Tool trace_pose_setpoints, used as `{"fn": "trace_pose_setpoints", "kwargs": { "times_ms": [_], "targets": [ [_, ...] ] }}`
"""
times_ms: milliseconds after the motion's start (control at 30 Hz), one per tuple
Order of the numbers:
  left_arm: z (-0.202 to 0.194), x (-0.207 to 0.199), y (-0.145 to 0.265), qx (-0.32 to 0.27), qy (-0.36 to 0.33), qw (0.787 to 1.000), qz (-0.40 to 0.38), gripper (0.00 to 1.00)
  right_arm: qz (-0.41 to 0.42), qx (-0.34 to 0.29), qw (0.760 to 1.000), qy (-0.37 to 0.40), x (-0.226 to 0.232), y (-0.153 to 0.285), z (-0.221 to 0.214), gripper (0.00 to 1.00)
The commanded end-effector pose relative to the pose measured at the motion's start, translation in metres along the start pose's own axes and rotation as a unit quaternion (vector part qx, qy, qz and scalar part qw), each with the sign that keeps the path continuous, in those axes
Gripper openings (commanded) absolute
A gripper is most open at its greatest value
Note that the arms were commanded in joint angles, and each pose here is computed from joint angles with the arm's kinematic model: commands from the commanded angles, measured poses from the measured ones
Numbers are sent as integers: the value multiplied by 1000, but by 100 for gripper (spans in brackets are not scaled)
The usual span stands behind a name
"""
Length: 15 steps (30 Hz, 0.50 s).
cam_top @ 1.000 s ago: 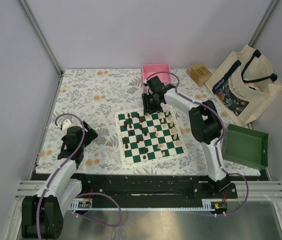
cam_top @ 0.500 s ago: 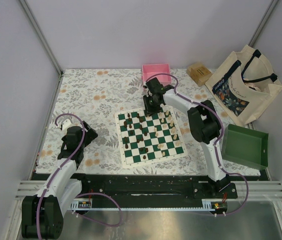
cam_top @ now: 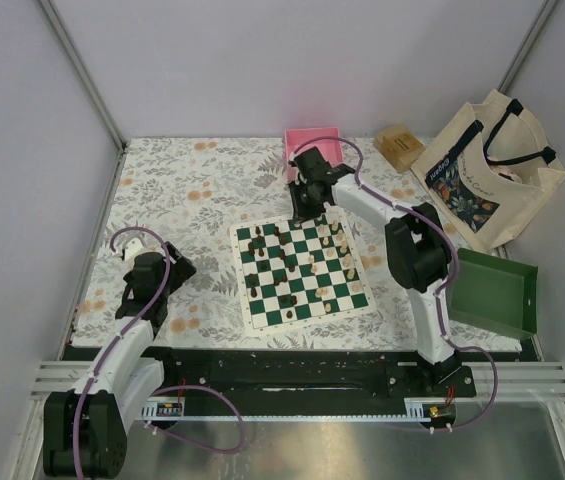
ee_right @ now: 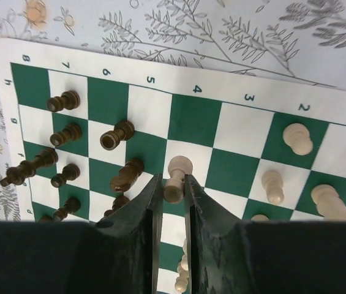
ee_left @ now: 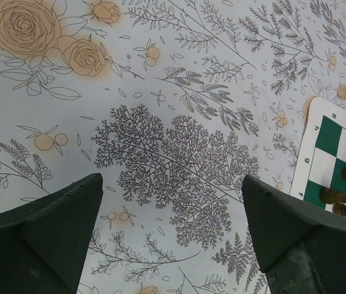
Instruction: Set up the chess pieces on the board
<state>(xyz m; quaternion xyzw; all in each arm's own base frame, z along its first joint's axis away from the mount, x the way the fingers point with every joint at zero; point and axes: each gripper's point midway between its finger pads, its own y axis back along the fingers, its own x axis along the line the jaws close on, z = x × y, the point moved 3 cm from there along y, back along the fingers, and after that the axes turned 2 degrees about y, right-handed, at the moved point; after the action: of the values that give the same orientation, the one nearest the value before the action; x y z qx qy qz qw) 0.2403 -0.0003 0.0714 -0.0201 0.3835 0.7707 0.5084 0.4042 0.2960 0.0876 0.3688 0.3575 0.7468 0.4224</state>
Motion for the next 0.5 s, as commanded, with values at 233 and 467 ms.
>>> {"fn": "trace_pose_setpoints", "kwargs": {
  "times_ms": [233, 467],
  "targets": [
    [17, -13, 0, -29, 6, 999, -19, 99, -87, -125, 988, -34, -50, 66, 67, 22],
    [17, -13, 0, -27, 6, 999, -19, 99, -120, -114, 984, -60, -84, 55, 63, 22]
  ]
}}
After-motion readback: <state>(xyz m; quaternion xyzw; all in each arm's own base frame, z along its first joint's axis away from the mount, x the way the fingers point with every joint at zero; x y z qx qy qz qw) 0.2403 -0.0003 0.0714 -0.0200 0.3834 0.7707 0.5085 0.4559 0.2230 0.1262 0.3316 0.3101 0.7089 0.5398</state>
